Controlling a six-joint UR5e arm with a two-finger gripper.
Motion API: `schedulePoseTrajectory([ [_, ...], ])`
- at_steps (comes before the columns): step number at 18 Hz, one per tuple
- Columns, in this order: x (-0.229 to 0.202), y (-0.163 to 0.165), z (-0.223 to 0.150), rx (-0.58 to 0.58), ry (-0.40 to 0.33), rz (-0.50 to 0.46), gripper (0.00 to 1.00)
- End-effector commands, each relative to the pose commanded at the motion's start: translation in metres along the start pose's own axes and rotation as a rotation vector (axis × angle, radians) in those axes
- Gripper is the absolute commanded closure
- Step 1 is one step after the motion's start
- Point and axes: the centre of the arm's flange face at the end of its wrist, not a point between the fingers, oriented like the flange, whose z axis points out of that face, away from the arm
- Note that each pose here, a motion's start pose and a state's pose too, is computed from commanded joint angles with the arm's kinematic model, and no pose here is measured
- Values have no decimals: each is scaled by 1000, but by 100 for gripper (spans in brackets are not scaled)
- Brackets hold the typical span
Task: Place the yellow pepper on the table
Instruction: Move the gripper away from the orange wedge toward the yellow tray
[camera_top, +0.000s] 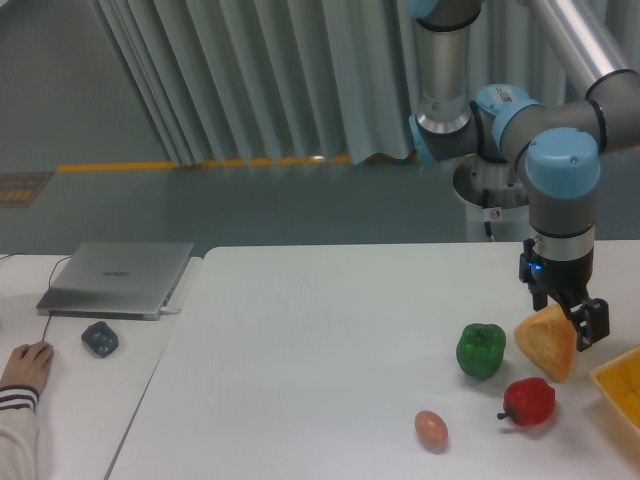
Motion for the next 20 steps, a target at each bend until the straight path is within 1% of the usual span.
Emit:
schedulePoseTrajectory([
  [7, -7, 6, 3, 2, 1, -12, 0],
  [10, -16, 12, 7, 12, -41, -39, 0],
  [12, -23, 20, 5, 17, -54, -56, 0],
  [13, -24, 22, 5, 18, -53, -72, 0],
  [15, -33, 33, 6, 20, -59, -161, 0],
  [16, -40, 40, 8, 24, -62, -190, 0],
  [20, -55, 64, 10, 68, -72, -244, 0],
])
